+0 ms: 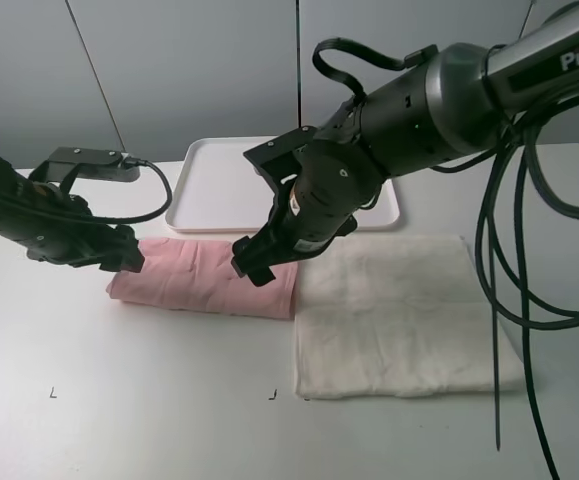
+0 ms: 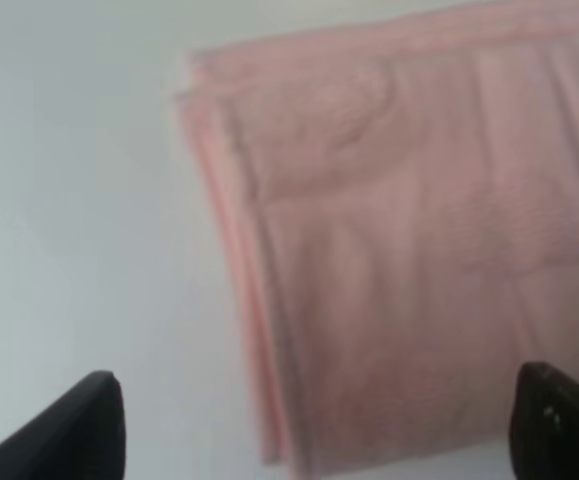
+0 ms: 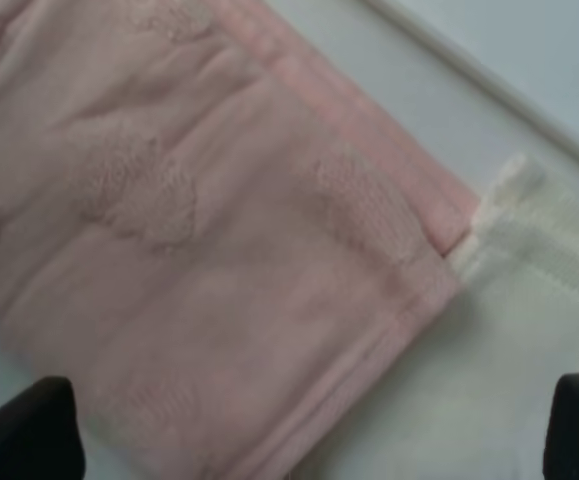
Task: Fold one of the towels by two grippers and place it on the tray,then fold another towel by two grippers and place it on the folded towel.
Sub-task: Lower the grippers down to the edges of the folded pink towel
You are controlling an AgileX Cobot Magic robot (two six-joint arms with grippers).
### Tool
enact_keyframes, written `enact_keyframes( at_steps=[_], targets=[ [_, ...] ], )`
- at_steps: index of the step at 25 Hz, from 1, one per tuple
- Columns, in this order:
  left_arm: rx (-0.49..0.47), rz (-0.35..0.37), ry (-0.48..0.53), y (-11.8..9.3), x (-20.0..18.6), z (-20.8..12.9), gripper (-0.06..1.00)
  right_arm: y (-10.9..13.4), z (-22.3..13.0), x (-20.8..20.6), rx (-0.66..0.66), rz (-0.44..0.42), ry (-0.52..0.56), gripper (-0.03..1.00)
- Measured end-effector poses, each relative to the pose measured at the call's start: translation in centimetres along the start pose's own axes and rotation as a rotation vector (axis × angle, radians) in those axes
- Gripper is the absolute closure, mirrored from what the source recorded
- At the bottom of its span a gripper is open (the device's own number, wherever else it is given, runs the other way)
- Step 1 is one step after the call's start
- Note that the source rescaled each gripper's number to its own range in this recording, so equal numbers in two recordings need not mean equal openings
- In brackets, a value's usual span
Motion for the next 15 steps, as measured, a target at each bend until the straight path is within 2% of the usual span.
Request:
enact_keyframes(
  at_steps=[3,8,15],
  targets=[
    [-0.112,0.004,0.08,1.5,0.5,0.0,-0.04,0.5,0.4,-0.6,0.026,0.039,0.041,-0.03],
    [-0.15,0.0,0.147,1.7,2.1,0.1,-0.04,1.1,0.9,-1.8,0.069,0.114,0.104,-0.03],
    [-0.179,0.026,0.203,2.3,4.3,0.3,-0.04,1.0,0.6,-2.3,0.066,0.125,0.148,-0.03]
  ],
)
Point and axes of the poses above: a point on each arm's last joint axis where the gripper is mounted, x pointing out along that axis toward the gripper, y along the wrist's bending axis when the last joint is at zero, z = x × y, the point moved 10 cm from there along x, pointing out along that axis toward the gripper
